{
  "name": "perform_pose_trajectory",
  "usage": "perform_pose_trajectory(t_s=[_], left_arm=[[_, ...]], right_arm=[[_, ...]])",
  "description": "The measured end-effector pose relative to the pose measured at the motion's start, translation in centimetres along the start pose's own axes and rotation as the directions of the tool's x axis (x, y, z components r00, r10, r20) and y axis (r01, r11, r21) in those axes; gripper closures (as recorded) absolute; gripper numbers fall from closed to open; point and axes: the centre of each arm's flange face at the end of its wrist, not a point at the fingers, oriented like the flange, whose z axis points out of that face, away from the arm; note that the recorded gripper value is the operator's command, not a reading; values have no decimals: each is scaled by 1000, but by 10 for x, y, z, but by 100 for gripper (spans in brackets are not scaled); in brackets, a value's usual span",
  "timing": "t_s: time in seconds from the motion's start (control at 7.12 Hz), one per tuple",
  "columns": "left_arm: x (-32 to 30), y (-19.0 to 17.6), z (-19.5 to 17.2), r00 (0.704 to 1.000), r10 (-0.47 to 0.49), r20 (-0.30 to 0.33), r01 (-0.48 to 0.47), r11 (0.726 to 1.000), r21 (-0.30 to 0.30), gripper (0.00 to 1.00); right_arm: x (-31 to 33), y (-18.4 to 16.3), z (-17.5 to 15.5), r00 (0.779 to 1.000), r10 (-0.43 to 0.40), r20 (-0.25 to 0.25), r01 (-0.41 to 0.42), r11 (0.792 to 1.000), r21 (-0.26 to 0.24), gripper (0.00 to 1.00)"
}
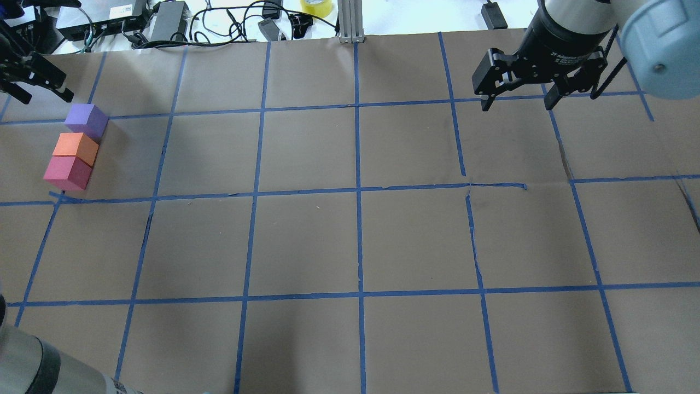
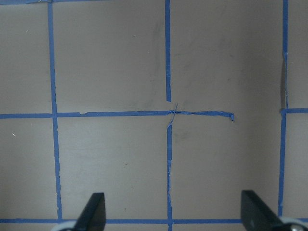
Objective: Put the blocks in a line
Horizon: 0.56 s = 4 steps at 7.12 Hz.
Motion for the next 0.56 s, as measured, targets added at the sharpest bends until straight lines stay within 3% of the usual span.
perform_pose_trajectory(t_s=[0.28, 0.56], left_arm=[[96, 38, -68, 1000, -28, -1, 28, 999, -16, 0], [192, 51, -87, 989, -143, 25, 143, 990, -11, 0]], right_arm=[[0, 0, 0, 1000, 0, 0, 0, 1000, -1, 0], [0, 0, 0, 1000, 0, -1, 0, 1000, 0, 0]])
